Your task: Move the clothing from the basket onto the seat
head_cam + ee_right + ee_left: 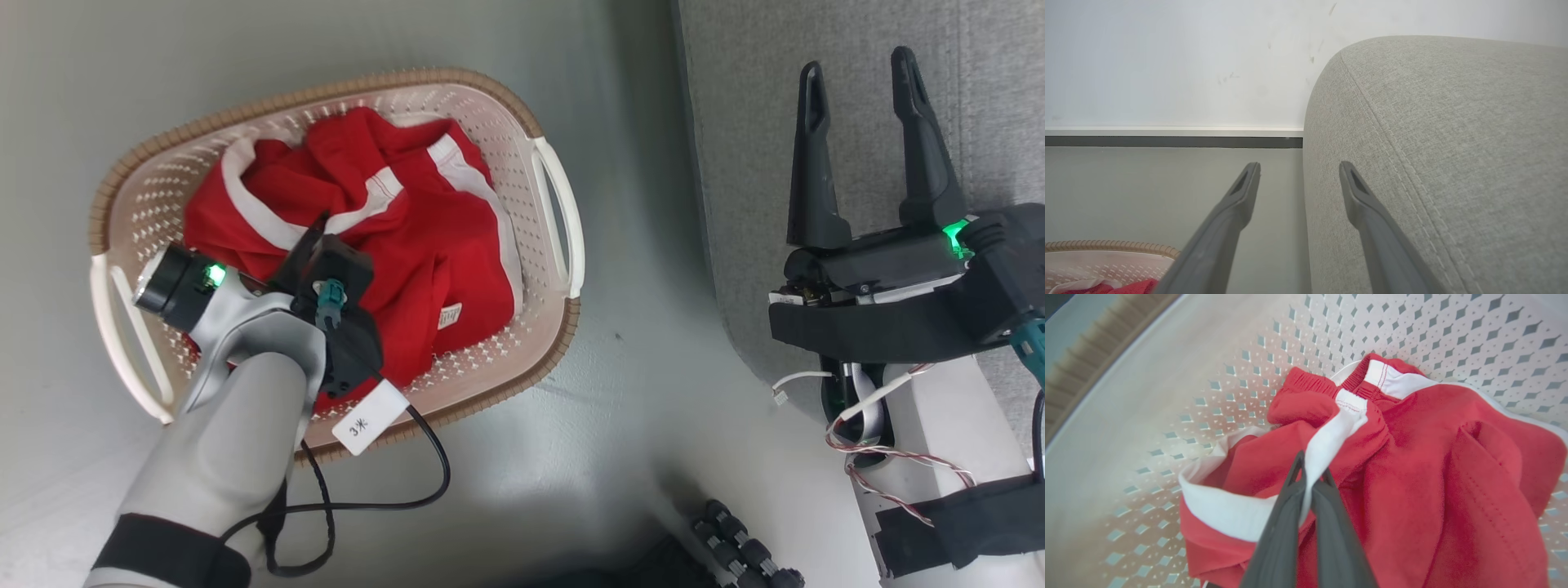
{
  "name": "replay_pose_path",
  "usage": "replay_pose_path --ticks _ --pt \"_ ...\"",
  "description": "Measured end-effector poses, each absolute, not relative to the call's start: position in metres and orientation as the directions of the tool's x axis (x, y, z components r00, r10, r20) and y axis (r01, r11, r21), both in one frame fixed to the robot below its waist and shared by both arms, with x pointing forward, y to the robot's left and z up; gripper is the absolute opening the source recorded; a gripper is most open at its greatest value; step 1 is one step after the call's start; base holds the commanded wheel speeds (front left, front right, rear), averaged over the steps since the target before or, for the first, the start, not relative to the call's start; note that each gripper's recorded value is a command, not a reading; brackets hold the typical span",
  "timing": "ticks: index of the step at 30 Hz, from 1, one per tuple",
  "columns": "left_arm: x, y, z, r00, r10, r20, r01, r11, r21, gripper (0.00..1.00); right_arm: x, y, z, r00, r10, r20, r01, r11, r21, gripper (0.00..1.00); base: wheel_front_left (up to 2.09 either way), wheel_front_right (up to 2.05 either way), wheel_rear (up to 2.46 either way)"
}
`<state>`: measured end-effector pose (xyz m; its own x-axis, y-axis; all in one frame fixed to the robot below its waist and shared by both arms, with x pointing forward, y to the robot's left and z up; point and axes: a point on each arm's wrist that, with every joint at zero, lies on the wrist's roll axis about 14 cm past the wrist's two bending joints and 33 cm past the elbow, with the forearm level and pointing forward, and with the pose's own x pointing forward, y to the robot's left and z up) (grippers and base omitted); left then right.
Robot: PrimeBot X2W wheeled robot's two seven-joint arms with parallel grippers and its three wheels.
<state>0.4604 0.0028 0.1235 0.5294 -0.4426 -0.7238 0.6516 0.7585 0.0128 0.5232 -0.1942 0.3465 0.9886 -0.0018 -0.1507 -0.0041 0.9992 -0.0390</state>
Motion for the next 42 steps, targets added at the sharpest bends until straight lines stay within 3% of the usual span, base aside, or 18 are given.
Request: replay_pose_path --ticks 25,42 --pt "0.52 0.014 0.292 0.781 -0.471 -0.411 0.49 0.869 -0.065 0.0 0.516 -0.194 0.406 0.996 -0.004 -0.085 0.003 1.0 -0.017 1.0 0.0 0.0 0.0" --pt "0.522 0.016 0.445 0.86 -0.5 -0.106 0.497 0.866 -0.054 0.0 0.489 -0.167 0.449 0.998 0.059 -0.035 -0.059 0.998 0.019 1.0 0.0 0.0 0.0"
